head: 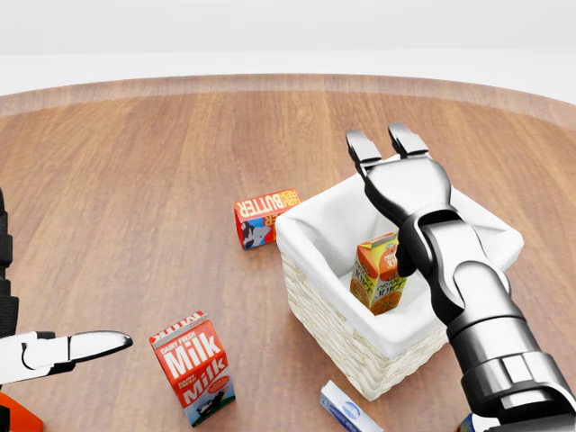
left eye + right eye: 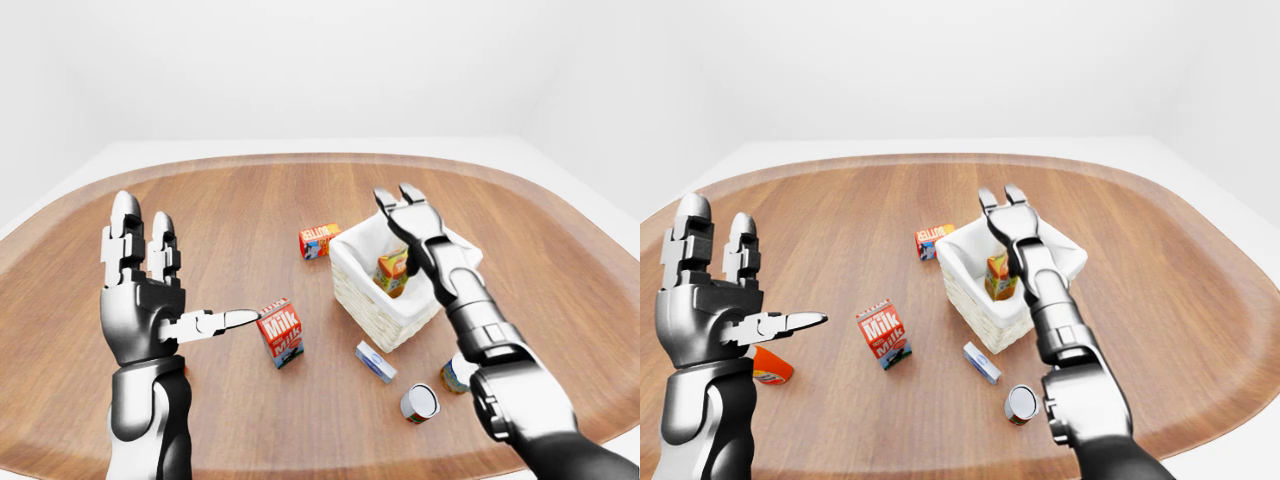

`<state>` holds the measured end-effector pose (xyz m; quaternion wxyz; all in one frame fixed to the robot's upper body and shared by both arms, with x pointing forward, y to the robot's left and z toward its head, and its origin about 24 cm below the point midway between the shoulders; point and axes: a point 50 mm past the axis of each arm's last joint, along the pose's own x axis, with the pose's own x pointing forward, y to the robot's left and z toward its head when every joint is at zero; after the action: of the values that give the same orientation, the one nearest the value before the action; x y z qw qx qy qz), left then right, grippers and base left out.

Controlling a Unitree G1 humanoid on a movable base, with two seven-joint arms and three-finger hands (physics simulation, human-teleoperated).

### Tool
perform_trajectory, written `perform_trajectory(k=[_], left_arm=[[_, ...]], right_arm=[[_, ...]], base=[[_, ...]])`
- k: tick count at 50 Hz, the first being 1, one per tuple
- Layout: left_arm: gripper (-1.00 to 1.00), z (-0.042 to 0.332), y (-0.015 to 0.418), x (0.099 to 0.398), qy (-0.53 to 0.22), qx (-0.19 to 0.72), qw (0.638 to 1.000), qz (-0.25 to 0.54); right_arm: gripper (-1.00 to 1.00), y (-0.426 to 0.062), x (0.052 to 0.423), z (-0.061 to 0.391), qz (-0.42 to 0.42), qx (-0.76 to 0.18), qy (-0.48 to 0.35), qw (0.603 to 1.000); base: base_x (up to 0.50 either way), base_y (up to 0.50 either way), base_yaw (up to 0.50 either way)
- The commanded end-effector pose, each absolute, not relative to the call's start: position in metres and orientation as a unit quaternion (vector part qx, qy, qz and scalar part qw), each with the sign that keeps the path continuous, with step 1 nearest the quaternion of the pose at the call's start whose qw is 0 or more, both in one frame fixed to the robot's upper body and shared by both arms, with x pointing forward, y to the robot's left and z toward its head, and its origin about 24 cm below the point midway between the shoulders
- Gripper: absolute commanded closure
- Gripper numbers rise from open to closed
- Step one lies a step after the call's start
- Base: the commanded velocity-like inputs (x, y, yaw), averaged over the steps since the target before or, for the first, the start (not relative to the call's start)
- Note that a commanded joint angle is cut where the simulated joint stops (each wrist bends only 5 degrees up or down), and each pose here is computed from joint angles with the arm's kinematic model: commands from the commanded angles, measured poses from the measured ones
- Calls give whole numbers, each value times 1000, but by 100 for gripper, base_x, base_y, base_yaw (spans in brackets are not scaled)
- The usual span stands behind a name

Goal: Pick up the orange juice, and put it in the basket.

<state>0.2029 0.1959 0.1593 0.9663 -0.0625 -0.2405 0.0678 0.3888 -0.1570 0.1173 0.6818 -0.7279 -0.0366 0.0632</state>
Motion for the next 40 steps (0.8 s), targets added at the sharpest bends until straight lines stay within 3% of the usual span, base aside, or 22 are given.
perform_trajectory(k=[1, 40], left_arm=[[-100, 158, 195, 204, -238, -62, 967, 65], [-100, 159, 196, 204, -239, -61, 967, 65]], right_arm=[[-100, -157, 386, 124, 64, -725, -39, 685], [-100, -156, 376, 152, 71, -717, -45, 692]], base=[[0, 0, 0], [0, 0, 0]])
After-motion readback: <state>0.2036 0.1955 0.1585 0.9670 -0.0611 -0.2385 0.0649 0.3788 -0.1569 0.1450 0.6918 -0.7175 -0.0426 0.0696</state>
